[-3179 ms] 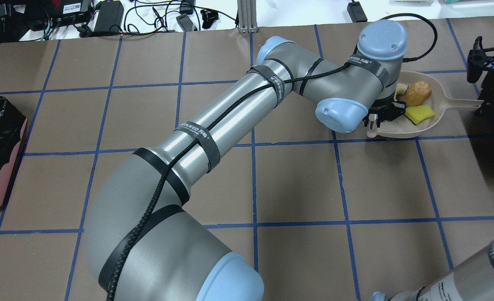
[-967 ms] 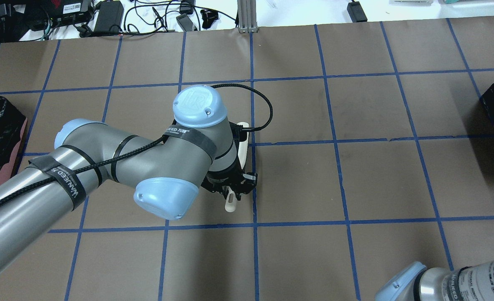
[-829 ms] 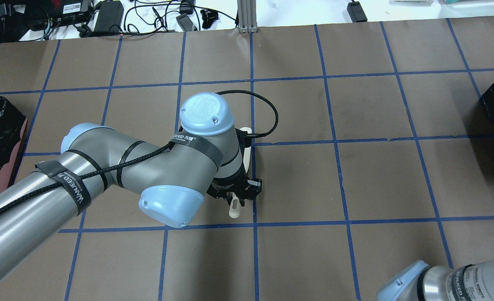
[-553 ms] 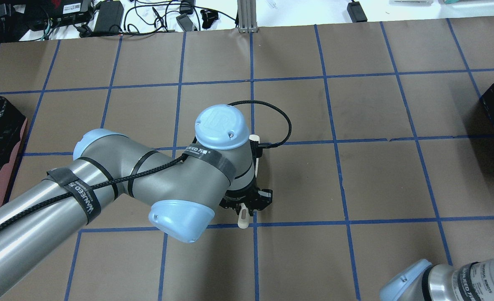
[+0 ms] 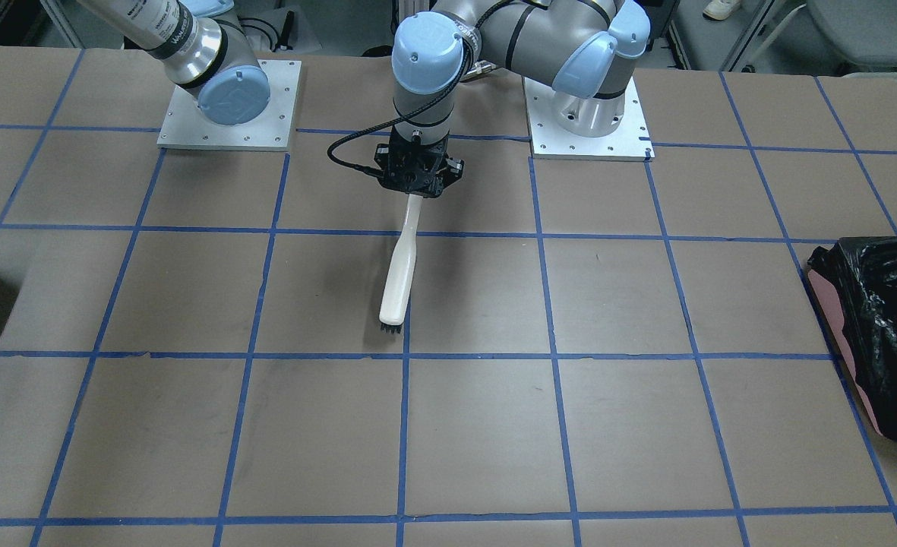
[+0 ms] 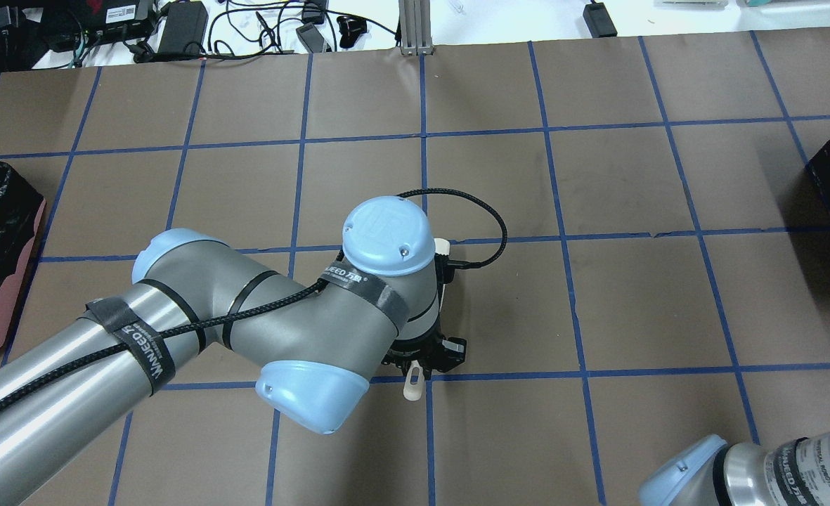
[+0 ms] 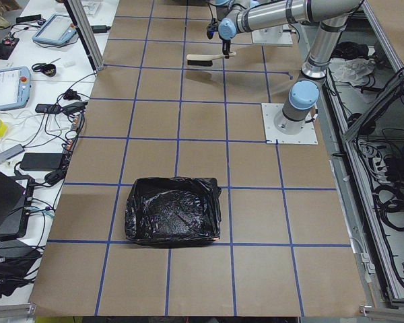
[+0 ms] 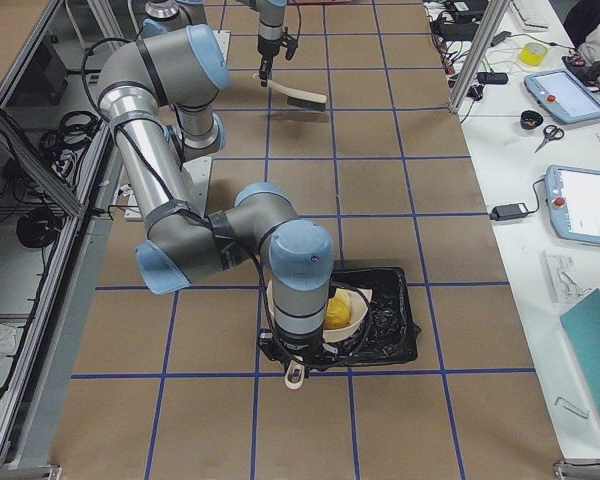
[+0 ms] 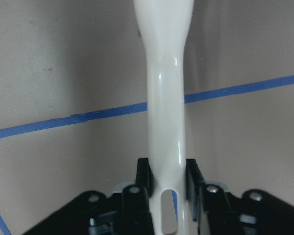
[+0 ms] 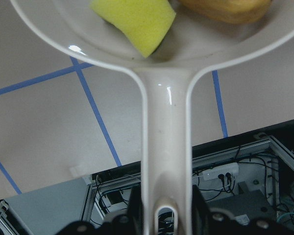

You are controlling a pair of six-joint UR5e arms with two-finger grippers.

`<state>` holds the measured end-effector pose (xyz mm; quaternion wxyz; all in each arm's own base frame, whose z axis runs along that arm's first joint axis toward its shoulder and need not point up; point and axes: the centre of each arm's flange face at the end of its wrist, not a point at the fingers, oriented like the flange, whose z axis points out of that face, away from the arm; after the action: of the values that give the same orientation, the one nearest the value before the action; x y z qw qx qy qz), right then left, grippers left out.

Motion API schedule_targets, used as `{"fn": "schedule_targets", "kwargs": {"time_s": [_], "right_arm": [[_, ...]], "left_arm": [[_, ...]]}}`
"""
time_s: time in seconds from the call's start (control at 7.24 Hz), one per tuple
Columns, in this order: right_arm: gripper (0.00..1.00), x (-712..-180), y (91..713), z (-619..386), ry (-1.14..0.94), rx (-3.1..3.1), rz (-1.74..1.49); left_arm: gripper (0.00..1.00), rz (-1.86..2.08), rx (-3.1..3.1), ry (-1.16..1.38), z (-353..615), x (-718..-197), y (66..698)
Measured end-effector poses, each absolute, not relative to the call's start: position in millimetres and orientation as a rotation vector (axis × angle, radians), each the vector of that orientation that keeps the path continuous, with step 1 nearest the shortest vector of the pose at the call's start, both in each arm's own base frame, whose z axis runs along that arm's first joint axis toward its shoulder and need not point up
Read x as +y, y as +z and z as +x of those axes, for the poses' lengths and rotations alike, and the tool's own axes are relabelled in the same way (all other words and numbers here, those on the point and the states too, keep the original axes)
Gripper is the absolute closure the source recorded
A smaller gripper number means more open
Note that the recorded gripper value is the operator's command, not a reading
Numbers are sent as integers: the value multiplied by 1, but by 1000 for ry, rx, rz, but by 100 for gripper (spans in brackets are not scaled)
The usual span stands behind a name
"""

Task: Sweep and dump trash in nearest bin
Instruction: 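Tilt the dustpan over the black bin with the right gripper to dump the items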

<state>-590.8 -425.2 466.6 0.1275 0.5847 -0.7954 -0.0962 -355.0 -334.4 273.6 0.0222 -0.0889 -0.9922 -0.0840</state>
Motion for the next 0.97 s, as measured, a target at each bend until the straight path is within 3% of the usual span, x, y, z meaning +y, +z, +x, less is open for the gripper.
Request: {"fn": "schedule_targets", "kwargs": {"time_s": [0.41,0.83,0.97], "right_arm": [[100,-432,462,-578,-417,-2354,1545],[100,-443,477,-550,-498,-2216,1623],[100,-445,481,-549,-508,-2175,1642]], "left_arm": [[99,-260,-3081,-285,-350,-331,266],[92,-257,-3086,-313,-346,-325,258],[73,-252,-3088,-318,-346,-324,257]]}}
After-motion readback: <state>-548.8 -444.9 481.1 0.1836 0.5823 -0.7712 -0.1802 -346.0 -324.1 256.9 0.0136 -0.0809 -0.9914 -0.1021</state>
